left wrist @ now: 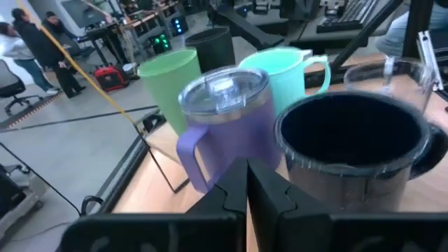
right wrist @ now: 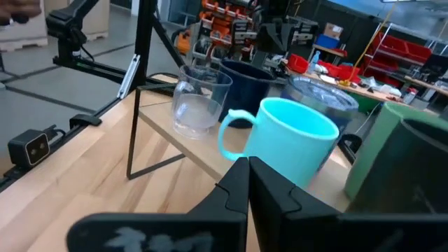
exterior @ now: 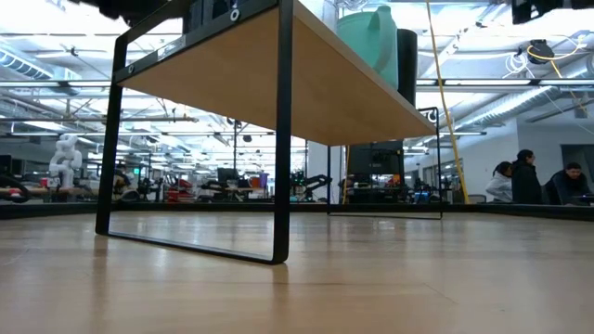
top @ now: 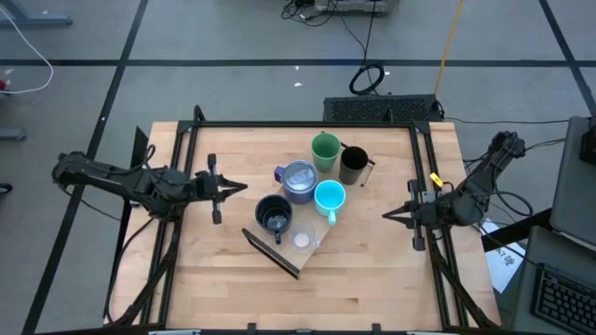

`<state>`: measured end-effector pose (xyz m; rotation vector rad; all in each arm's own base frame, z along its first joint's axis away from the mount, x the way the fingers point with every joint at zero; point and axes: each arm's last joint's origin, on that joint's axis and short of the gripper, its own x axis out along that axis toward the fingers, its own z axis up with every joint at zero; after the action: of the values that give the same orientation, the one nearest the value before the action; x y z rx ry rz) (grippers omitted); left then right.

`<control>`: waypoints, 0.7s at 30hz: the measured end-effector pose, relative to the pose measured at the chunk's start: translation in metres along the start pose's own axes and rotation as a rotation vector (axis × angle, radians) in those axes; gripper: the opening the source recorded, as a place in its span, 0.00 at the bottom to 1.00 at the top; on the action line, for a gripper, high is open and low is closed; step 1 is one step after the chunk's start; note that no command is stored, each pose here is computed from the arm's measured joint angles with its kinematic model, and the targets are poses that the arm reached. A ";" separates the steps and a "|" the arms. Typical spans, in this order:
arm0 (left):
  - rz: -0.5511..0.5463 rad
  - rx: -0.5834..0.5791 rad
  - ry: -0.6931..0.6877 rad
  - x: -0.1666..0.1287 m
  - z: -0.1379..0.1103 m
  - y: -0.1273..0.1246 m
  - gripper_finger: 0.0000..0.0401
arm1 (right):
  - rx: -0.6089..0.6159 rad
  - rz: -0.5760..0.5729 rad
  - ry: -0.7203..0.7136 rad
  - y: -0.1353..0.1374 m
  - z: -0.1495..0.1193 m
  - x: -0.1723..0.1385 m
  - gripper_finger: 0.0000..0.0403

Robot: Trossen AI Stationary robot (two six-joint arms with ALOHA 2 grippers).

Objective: Stack small to large cups/mugs on shelf
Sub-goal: Return to Home Position

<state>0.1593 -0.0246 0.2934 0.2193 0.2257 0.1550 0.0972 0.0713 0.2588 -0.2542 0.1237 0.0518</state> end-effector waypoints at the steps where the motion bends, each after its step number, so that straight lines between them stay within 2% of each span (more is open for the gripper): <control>1: 0.004 -0.006 0.001 0.001 -0.006 0.000 0.02 | 0.010 0.000 -0.001 0.000 -0.003 -0.001 0.00; 15: 0.058 -0.074 -0.071 0.003 -0.059 -0.002 0.01 | 0.071 -0.002 -0.043 -0.002 -0.039 -0.008 0.00; 21: 0.059 -0.091 -0.077 0.002 -0.073 -0.004 0.01 | 0.087 0.051 -0.114 0.003 -0.056 -0.007 0.00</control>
<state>0.1445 -0.0140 0.2221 0.1408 0.1355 0.2143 0.0838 0.0594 0.2057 -0.1613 0.0187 0.1108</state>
